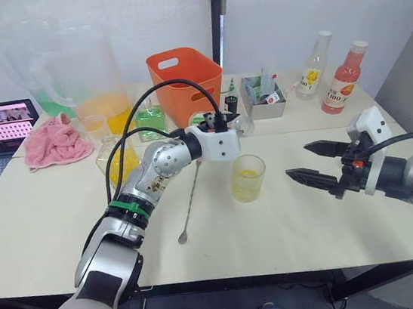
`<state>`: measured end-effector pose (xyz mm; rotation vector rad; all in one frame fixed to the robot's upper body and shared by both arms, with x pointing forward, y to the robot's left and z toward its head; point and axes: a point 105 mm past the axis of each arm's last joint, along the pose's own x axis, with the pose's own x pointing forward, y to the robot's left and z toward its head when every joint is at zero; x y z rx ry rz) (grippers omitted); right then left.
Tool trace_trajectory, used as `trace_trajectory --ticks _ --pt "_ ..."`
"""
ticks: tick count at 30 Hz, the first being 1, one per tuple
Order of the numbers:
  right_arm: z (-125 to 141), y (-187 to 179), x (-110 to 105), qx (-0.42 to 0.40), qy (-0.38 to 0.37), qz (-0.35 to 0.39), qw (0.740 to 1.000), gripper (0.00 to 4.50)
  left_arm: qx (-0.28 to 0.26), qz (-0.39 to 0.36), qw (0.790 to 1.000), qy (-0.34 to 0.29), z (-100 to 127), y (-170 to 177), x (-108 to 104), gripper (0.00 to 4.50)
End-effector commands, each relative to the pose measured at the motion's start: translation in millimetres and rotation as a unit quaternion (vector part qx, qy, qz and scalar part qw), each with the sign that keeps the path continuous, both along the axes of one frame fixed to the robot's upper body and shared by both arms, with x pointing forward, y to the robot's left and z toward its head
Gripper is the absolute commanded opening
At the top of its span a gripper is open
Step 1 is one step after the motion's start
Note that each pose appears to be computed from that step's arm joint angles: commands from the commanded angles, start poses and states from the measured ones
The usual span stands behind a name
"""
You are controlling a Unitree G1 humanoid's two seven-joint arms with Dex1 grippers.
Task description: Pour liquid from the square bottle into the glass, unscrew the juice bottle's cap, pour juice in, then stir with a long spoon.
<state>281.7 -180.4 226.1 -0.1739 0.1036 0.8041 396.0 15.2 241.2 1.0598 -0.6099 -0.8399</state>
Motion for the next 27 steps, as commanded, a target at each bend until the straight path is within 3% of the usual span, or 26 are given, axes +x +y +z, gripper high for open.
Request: trace_trajectory --ticks 1,7,12,18,27 --pt "17.1 2.2 0.4 0.011 -0.032 0.016 0.999 4.47 -0.084 -0.001 0.996 0.032 35.2 7.1 -5.8 1.49" --pt "23.1 5.8 9.4 0.021 -0.031 0.044 0.998 4.47 -0.211 0.001 0.961 0.178 53.2 35.4 -14.9 1.49" --pt "25.8 8.1 21.2 0.024 -0.027 0.065 0.997 4.47 -0.277 0.046 0.937 0.210 58.9 73.6 -27.0 1.49" --pt "22.5 17.1 30.2 0.027 -0.015 0.104 0.994 4.47 -0.300 0.116 0.921 0.219 37.4 117.9 -43.7 1.49" --pt "24.1 30.2 34.6 0.025 -0.011 0.163 0.986 4.47 -0.332 0.152 0.889 0.275 10.2 161.9 -88.4 1.49"
